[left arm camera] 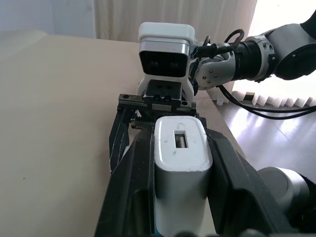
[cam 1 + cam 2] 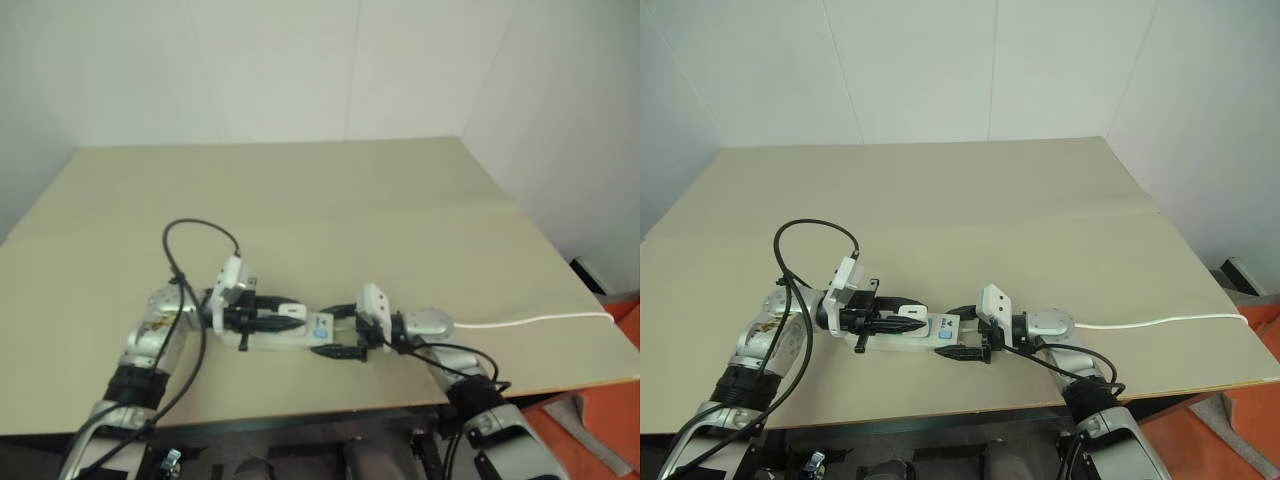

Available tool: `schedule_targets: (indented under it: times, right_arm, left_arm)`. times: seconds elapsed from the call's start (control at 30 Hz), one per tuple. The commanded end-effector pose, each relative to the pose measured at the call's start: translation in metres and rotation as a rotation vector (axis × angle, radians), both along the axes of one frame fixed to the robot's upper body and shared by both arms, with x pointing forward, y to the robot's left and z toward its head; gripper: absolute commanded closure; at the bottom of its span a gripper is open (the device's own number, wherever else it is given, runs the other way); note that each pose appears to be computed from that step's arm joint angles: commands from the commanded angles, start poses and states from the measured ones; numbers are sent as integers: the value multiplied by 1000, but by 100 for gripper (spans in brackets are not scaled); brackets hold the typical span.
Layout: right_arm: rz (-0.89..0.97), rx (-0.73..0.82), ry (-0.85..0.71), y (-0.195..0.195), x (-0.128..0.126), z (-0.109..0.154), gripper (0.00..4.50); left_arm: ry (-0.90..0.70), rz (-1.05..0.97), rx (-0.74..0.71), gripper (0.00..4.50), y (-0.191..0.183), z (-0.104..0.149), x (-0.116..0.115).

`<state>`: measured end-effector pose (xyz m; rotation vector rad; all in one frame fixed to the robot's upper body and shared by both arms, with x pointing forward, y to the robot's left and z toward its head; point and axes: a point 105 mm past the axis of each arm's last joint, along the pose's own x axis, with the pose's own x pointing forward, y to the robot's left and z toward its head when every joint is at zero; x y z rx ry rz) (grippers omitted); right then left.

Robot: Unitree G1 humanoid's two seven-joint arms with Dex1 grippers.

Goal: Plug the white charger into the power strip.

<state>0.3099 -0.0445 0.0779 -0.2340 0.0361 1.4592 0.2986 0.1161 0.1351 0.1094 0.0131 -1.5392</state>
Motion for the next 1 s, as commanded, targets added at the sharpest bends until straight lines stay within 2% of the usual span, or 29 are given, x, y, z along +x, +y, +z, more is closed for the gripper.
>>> schedule_targets:
  times: [0.03, 0.73, 1.0]
  right_arm:
    - [29, -41, 38, 3, -8, -15, 106]
    - [22, -45, 44, 2, -9, -16, 106]
    - [20, -42, 46, 3, -10, -15, 106]
  left_arm:
    - [-67, 18, -4, 348, 3, 10, 5]
    - [-32, -38, -18, 348, -8, 2, 2]
    - [-27, -43, 18, 348, -4, -5, 2]
